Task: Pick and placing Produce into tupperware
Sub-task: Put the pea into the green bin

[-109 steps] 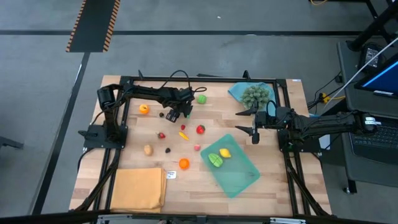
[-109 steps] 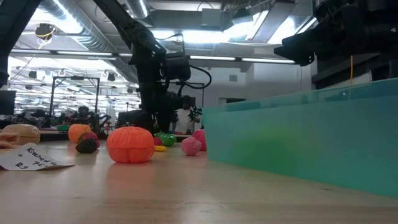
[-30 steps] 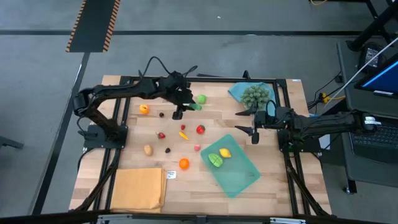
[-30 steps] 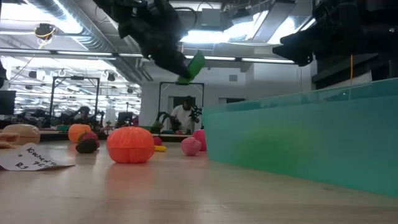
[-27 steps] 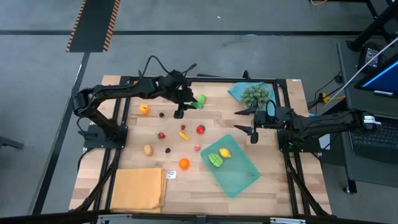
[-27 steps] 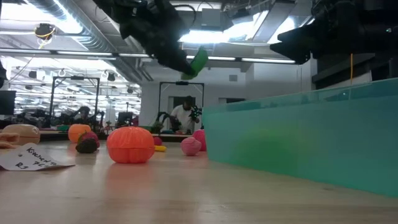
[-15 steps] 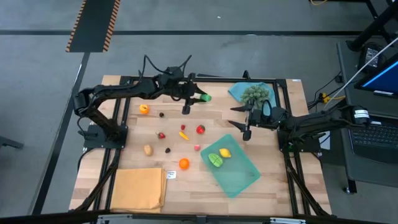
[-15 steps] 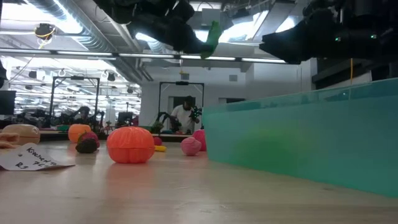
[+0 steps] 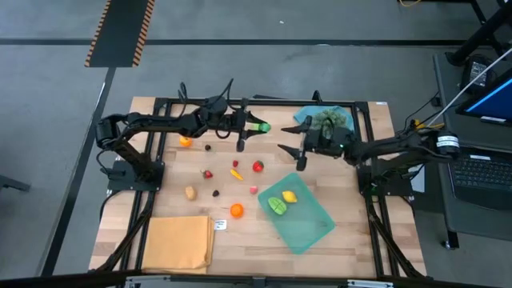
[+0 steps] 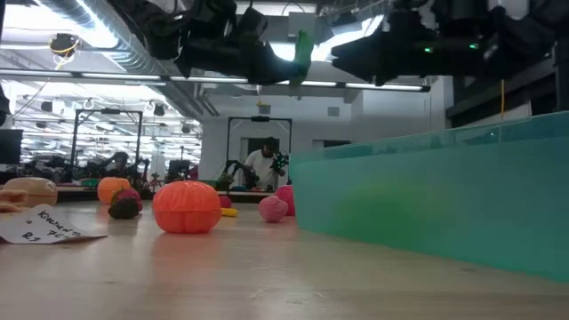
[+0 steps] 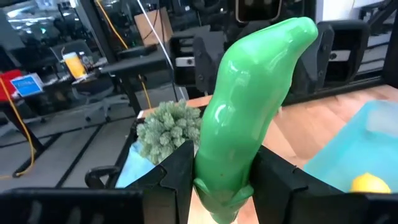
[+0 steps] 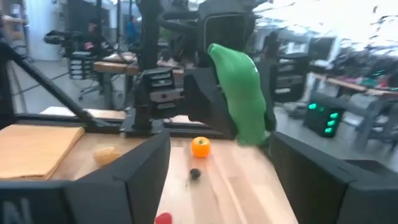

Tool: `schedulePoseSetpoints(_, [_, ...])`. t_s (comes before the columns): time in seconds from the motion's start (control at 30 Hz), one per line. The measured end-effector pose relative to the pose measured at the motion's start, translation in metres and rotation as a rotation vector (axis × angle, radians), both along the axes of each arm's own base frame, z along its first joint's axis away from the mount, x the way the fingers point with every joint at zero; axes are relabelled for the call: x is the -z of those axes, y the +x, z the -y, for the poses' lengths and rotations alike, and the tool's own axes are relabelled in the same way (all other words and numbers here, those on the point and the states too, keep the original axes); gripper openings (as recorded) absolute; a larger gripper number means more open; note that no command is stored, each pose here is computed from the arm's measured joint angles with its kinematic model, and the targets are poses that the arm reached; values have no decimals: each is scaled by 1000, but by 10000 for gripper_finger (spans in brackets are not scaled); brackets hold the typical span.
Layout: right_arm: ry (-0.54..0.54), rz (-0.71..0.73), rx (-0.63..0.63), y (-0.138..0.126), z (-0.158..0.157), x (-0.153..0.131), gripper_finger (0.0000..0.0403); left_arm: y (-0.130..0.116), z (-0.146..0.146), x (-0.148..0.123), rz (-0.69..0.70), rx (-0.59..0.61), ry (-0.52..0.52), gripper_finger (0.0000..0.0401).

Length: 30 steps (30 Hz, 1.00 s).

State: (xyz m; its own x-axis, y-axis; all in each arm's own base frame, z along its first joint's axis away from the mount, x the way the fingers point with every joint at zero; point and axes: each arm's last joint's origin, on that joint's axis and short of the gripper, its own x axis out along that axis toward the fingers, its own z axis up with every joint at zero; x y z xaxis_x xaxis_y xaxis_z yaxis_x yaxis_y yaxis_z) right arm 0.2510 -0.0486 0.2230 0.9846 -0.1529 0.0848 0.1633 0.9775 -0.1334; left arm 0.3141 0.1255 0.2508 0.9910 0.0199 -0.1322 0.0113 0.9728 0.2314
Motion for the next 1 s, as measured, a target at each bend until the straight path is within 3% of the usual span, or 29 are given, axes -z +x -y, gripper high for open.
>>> schedulePoseSetpoints(0.43, [-44,-32,-17,60,19,-11,276,1,3,1,-1,30,-6,118])
schedulePoseSetpoints(0.7, [-59,-31,-12,68,23,-13,271,1,3,2,-9,32,-9,123])
schedulePoseSetpoints(0.83, [-60,-29,-7,67,24,-15,243,1,4,2,-10,33,-9,118])
schedulePoseSetpoints(1.0, [-57,-39,-5,67,25,-14,181,1,4,2,-11,33,-10,126])
